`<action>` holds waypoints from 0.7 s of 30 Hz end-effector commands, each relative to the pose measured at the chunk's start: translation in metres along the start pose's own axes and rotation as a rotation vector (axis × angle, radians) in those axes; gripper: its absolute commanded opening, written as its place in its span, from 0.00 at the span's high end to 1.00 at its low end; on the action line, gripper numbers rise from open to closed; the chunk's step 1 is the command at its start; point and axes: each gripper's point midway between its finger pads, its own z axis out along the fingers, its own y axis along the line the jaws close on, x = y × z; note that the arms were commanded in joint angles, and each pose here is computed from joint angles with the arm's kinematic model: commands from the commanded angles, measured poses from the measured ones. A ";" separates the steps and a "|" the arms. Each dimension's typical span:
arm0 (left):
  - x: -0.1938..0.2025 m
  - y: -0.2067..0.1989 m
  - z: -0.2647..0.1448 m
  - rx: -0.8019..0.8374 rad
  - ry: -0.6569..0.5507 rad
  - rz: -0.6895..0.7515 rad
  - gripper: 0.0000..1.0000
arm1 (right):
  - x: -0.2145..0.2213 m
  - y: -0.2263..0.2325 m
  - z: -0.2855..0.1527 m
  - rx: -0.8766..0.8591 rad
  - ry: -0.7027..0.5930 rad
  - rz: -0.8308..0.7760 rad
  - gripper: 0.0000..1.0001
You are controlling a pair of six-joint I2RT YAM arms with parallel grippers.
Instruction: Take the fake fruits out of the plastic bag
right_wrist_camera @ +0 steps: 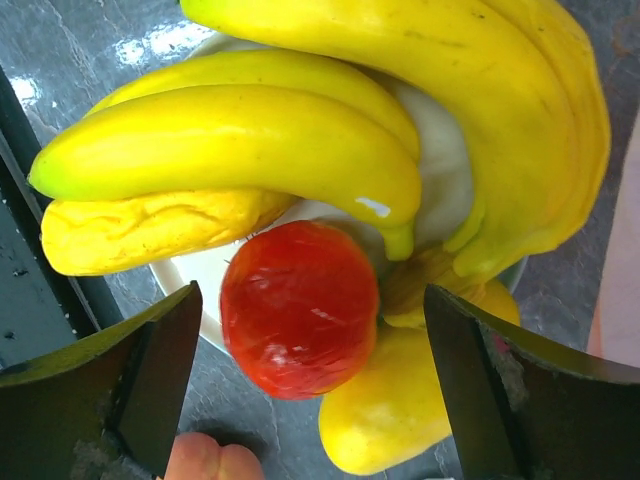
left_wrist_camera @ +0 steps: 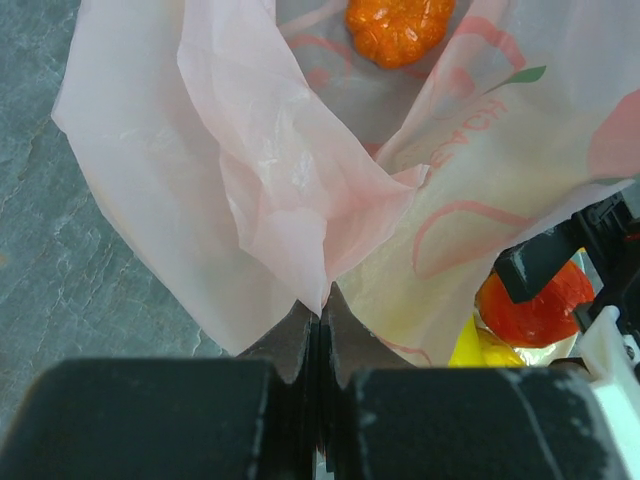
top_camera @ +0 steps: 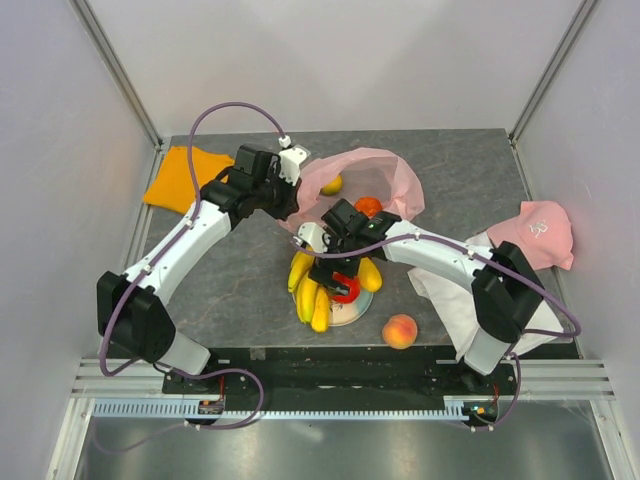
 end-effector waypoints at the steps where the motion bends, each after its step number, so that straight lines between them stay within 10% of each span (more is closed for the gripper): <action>1: -0.029 -0.003 -0.002 0.032 -0.080 0.013 0.99 | -0.035 -0.009 -0.052 0.099 -0.126 0.011 0.02; 13: -0.039 -0.007 0.000 0.057 -0.094 0.000 0.98 | 0.105 0.033 -0.131 0.109 0.094 -0.020 0.02; 21: -0.039 -0.007 0.000 0.059 -0.093 -0.002 0.99 | 0.142 0.047 -0.100 -0.035 0.282 0.017 0.02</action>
